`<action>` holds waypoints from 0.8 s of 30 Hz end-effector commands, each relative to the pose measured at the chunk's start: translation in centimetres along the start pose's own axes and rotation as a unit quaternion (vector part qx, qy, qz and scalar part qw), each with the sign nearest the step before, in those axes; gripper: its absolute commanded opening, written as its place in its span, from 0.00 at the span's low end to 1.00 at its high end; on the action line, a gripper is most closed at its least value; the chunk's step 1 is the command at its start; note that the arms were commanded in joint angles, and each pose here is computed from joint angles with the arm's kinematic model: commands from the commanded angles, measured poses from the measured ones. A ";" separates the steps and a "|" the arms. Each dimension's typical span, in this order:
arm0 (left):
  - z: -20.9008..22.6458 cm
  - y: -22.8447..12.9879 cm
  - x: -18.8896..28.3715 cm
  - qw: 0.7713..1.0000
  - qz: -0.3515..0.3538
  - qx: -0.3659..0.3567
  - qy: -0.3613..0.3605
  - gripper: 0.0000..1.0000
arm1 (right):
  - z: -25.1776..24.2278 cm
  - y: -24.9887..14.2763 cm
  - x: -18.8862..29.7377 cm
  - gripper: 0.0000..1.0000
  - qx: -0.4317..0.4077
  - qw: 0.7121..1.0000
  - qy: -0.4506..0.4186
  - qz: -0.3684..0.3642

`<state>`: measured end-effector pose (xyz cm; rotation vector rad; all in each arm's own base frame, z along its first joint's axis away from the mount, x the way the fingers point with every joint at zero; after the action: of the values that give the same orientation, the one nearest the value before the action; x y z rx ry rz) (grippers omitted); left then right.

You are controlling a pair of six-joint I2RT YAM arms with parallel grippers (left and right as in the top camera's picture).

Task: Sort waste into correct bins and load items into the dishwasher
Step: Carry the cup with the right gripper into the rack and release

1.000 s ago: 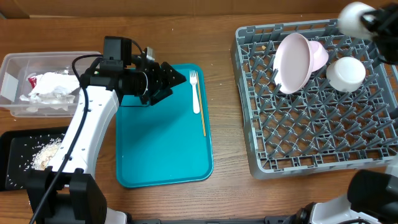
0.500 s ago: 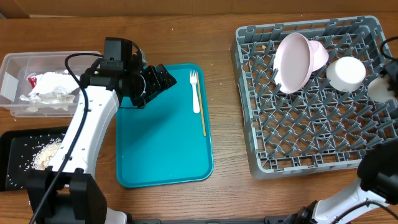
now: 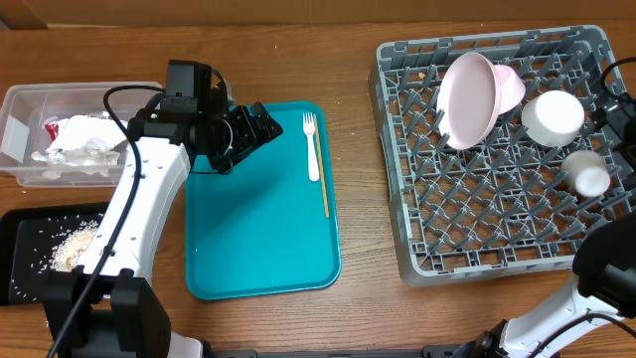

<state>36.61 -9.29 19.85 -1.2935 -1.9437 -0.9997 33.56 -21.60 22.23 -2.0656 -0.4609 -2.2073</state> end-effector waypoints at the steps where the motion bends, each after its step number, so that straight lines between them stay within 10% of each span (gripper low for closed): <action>1: -0.2 0.1 0.1 1.000 -0.001 -0.011 0.000 0.91 | -0.1 0.0 1.2 1.00 -0.005 1.000 0.001 -0.011; 10: -0.2 0.1 0.1 1.000 0.000 -0.011 0.000 0.98 | 0.9 -2.4 2.9 0.97 0.038 0.998 0.046 0.030; 18: 0.0 -0.4 0.1 1.000 0.011 -0.009 0.005 1.00 | -1.4 -1.6 0.9 0.04 -0.029 0.999 -0.040 -0.003; 24: 0.1 -0.4 0.1 1.000 0.011 -0.008 0.005 1.00 | -2.8 -1.7 -2.5 0.04 -0.048 0.997 -0.054 0.024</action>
<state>36.07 -9.23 19.59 -1.3023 -1.9158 -0.9797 31.51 -20.97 19.66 -2.2060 -0.3453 -2.1209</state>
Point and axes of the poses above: each gripper's point midway between its finger pads, its own x axis back along the fingers, its own z axis along the line the jaws close on, y = z × x, the point moved 5 cm from there along x, back along the fingers, and after that the axes turned 12 degrees about -x, right-handed, at the moved point
